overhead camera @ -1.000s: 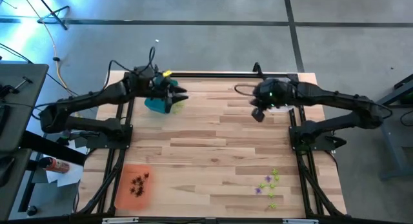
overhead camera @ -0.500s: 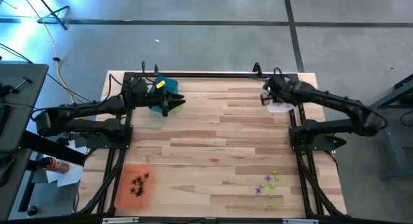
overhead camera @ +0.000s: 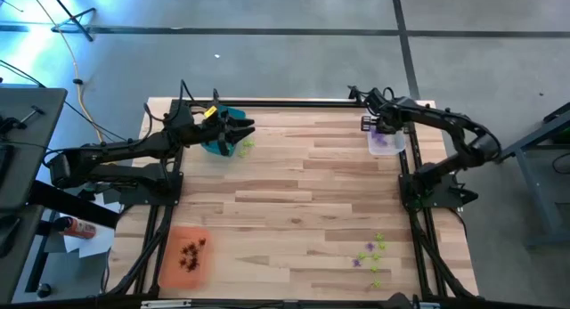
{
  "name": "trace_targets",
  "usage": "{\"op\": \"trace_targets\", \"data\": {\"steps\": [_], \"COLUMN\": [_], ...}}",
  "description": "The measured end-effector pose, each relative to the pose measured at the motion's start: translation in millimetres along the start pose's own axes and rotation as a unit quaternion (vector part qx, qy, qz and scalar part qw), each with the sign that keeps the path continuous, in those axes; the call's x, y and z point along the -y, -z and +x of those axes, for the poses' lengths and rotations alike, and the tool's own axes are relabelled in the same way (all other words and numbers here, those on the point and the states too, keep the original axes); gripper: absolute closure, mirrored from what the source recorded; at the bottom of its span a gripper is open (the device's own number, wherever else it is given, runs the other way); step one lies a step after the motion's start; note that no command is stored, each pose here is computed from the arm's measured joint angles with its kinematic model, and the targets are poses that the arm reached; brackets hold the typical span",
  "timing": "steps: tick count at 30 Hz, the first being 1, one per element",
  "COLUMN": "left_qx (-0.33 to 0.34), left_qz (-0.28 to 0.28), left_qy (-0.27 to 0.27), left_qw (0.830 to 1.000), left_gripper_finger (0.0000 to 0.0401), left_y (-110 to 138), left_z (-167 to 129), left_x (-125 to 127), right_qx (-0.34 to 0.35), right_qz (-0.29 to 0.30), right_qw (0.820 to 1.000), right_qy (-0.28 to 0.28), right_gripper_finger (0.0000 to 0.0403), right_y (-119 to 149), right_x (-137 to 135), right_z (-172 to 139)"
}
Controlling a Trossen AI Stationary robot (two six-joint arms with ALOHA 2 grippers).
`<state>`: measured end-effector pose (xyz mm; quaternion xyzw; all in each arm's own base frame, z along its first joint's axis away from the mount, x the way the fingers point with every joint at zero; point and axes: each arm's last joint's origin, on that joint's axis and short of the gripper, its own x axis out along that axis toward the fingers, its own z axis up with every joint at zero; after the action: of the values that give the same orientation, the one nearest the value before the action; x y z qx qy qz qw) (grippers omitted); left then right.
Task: Sort Halloween decoration
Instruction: Put the purple spider toy into the transparent bin
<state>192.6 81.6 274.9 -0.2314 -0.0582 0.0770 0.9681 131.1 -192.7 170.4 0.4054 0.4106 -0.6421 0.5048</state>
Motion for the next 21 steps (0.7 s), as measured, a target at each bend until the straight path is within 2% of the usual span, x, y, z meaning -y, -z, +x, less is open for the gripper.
{"op": "trace_targets", "data": {"steps": [3,13,17,21], "left_qx": [-0.001,-0.003,-0.003,-0.003], "left_qz": [0.0,-0.025,-0.025,-0.025], "left_qy": [0.0,0.005,0.006,0.006], "left_qw": [1.0,1.0,1.0,1.0], "left_gripper_finger": [0.0235,0.0235,0.0235,0.0235], "left_y": [0,0,0,0], "left_z": [0,0,0,0], "left_x": [0,1,1,1], "right_qx": [-0.012,-0.006,-0.016,-0.018], "right_qz": [0.014,0.06,0.064,0.065], "right_qw": [1.0,0.998,0.998,0.998], "right_qy": [-0.014,0.001,0.009,0.01], "right_gripper_finger": [0.0403,0.0399,0.0369,0.0315], "right_y": [0,-2,-2,-2], "right_x": [-5,-5,-2,0], "right_z": [7,13,14,11]}}
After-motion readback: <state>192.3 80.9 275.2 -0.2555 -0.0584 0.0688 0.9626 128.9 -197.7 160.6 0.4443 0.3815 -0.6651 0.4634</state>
